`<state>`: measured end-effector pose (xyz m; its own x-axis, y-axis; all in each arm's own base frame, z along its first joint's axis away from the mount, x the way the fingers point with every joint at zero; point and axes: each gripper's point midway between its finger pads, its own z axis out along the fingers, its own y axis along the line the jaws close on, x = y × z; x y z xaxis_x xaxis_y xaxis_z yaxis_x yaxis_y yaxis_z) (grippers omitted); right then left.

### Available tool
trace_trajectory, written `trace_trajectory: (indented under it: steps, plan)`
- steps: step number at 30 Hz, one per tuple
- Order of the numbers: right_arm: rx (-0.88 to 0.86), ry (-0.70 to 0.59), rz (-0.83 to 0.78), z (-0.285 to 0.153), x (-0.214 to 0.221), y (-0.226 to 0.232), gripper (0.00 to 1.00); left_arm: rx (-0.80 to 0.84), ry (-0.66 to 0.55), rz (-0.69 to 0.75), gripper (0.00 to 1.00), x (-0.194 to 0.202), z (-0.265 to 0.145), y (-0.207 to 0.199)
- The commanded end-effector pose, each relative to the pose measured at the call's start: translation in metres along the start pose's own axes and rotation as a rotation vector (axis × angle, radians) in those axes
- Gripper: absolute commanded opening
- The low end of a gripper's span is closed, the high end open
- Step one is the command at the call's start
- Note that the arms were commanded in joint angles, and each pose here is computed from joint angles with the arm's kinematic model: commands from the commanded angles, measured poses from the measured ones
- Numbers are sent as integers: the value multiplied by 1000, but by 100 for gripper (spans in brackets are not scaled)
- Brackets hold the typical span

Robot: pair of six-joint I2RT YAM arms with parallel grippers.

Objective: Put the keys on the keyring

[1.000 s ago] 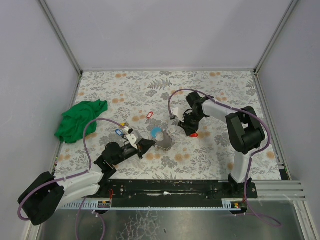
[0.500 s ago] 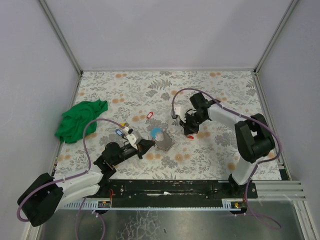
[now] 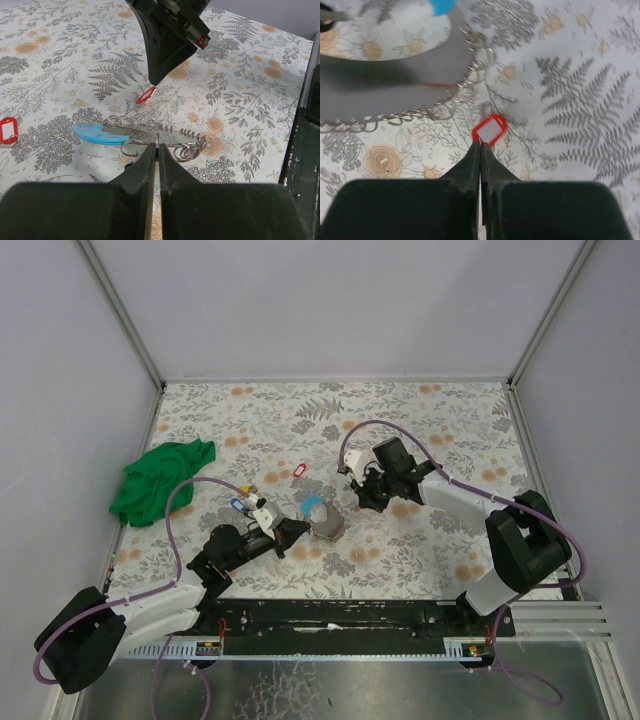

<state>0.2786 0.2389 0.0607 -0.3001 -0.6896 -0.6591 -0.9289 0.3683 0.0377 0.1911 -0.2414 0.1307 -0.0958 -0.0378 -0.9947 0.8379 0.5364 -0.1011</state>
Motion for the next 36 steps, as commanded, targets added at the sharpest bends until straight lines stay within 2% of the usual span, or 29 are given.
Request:
trace_trajectory:
  steps: [1,6,9,11,17,23,31,36]
  plan:
    - [343,35,250,-31,-12,-43,0,6,-52,32,0,-14,2,-1]
    - [678,135,429,-76,1,-83,0,9,-49,31,0,-13,3,-1]
    - [824,134,520,-96,9,-94,0,9,-49,30,0,-13,3,-1]
    - [859,121,582,-96,15,-93,0,8,-49,30,0,-13,3,-1]
    - [846,168,777,-75,47,-72,0,9,-51,28,0,-14,3,-1]
    - [811,202,896,-48,71,-38,0,10,-52,27,0,-14,3,-2]
    - [671,134,1044,-4,57,6,1,8,-52,23,0,-15,3,-1]
    - [619,93,1052,21,41,19,7,4,-52,23,0,-15,2,-1]
